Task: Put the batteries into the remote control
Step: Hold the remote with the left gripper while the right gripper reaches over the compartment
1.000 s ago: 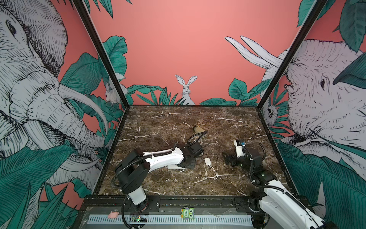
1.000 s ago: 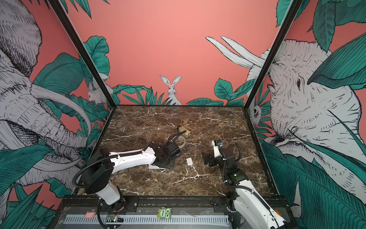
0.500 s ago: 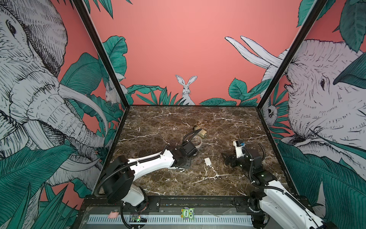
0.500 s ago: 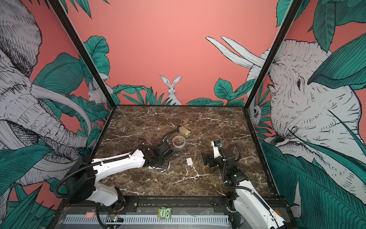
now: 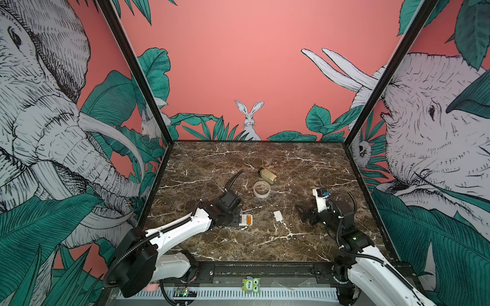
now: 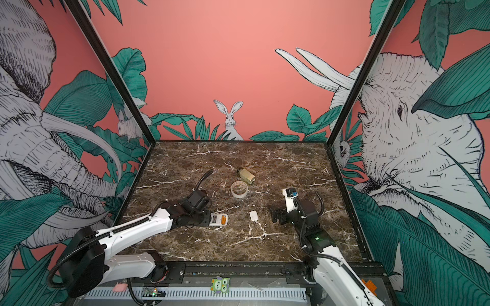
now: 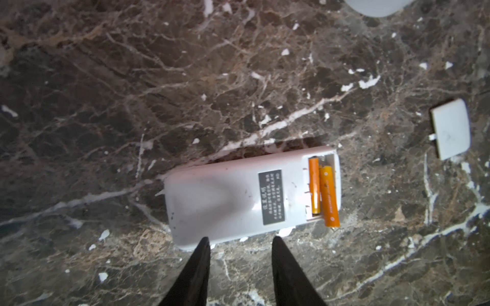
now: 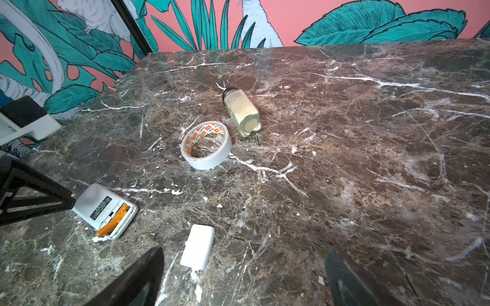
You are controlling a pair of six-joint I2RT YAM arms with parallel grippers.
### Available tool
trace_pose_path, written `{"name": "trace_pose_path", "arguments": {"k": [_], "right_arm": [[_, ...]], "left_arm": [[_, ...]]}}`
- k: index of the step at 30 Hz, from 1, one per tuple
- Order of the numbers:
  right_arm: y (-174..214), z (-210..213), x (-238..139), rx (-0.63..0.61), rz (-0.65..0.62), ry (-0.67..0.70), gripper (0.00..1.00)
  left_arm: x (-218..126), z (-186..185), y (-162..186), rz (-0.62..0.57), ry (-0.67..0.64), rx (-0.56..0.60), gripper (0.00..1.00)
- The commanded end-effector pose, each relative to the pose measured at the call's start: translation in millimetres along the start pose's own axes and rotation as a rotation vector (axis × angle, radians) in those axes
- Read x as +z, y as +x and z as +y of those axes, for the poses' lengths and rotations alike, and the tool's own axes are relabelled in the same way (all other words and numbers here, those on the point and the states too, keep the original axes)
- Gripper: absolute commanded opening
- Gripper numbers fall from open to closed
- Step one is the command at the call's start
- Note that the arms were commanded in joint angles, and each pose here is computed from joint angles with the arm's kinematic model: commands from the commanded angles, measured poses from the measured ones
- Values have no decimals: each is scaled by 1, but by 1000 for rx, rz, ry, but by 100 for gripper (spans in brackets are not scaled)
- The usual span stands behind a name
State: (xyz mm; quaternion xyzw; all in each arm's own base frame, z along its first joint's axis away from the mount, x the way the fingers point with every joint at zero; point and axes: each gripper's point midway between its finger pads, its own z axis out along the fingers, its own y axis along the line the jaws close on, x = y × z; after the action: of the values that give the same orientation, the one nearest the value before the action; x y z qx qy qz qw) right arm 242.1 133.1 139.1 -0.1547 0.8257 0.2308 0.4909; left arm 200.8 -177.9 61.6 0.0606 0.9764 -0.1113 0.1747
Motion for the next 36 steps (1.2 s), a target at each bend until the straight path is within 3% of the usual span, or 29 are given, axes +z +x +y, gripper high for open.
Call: {"name": "trace_pose_path", "arguments": {"k": [1, 8, 17, 24, 29, 36], "right_arm": [[-12, 16, -5, -50, 7, -61, 94], [-34, 47, -5, -203, 56, -110, 94], [-23, 98, 23, -406, 180, -225, 95], [-22, 128, 24, -522, 237, -270, 95], [-13, 139, 26, -575, 282, -298, 95], [-1, 157, 43, -702, 348, -314, 95]], "left_arm": [[-1, 0, -6, -27, 53, 1, 45], [3, 10, -12, -35, 64, -31, 47], [-1, 19, -11, -48, 56, -47, 53], [2, 26, -5, -60, 49, -88, 65], [4, 27, -2, -80, 68, -120, 66], [10, 24, -3, -59, 70, -80, 64]]}}
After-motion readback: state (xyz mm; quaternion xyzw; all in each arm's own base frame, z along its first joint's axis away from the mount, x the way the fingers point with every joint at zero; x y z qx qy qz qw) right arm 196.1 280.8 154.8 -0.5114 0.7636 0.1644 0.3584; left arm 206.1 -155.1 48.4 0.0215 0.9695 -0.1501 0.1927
